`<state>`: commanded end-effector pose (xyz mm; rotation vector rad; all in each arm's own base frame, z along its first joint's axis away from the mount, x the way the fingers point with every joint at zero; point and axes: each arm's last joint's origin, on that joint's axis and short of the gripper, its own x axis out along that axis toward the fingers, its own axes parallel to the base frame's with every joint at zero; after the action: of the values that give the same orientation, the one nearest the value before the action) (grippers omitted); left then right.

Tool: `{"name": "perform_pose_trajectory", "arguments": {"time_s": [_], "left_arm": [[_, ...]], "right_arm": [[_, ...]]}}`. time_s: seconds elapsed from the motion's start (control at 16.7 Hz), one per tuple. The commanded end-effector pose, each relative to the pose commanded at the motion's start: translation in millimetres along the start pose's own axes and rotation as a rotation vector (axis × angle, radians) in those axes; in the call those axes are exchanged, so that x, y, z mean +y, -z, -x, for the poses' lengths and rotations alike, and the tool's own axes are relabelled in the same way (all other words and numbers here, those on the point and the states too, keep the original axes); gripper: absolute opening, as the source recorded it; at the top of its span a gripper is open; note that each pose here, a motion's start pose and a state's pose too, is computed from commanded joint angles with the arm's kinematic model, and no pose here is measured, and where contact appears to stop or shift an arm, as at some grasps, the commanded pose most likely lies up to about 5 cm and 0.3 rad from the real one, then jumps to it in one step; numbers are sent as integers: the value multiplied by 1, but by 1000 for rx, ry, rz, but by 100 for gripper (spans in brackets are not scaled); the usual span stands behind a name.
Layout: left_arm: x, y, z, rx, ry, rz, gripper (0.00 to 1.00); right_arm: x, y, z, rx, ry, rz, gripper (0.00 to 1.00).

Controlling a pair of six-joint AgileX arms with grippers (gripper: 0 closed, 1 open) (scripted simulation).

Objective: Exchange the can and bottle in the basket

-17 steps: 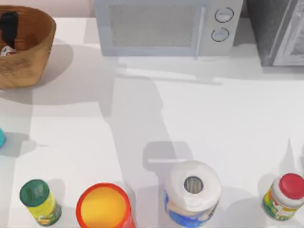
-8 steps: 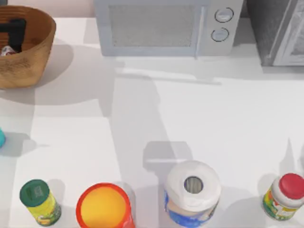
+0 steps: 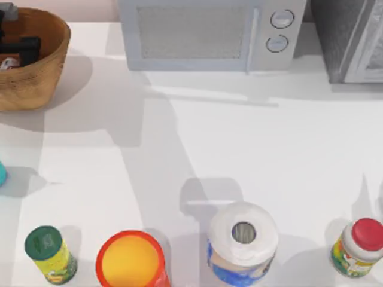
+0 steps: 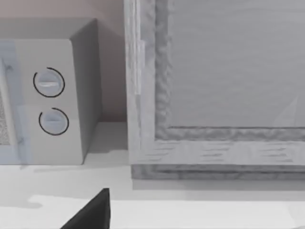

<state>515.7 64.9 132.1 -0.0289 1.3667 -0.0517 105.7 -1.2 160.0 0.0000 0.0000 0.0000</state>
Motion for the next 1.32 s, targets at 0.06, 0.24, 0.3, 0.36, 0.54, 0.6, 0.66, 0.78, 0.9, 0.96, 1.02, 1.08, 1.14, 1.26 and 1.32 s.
{"name": "perform_pose_trajectory", "arguments": {"time_s": [0.06, 0.24, 0.3, 0.36, 0.54, 0.6, 0.66, 0.78, 0.9, 0.96, 1.02, 1.08, 1.14, 1.26, 1.32], "left_arm": [[0, 0, 0, 0, 0, 0, 100], [0, 0, 0, 0, 0, 0, 85], [0, 0, 0, 0, 0, 0, 77], [0, 0, 0, 0, 0, 0, 70], [0, 0, 0, 0, 0, 0, 47], [0, 0, 0, 0, 0, 0, 40], [0, 0, 0, 0, 0, 0, 32], [0, 0, 0, 0, 0, 0, 17], [0, 0, 0, 0, 0, 0, 2], [0, 0, 0, 0, 0, 0, 0], [0, 0, 0, 0, 0, 0, 0], [0, 0, 0, 0, 0, 0, 0], [0, 0, 0, 0, 0, 0, 0], [0, 0, 0, 0, 0, 0, 0], [0, 0, 0, 0, 0, 0, 0]], "right_arm": [[0, 0, 0, 0, 0, 0, 100], [0, 0, 0, 0, 0, 0, 100], [0, 0, 0, 0, 0, 0, 100], [0, 0, 0, 0, 0, 0, 100], [0, 0, 0, 0, 0, 0, 100], [0, 0, 0, 0, 0, 0, 100], [0, 0, 0, 0, 0, 0, 100], [0, 0, 0, 0, 0, 0, 100], [0, 0, 0, 0, 0, 0, 100], [0, 0, 0, 0, 0, 0, 100], [0, 0, 0, 0, 0, 0, 100], [0, 0, 0, 0, 0, 0, 100], [0, 0, 0, 0, 0, 0, 100], [0, 0, 0, 0, 0, 0, 100], [0, 0, 0, 0, 0, 0, 100]]}}
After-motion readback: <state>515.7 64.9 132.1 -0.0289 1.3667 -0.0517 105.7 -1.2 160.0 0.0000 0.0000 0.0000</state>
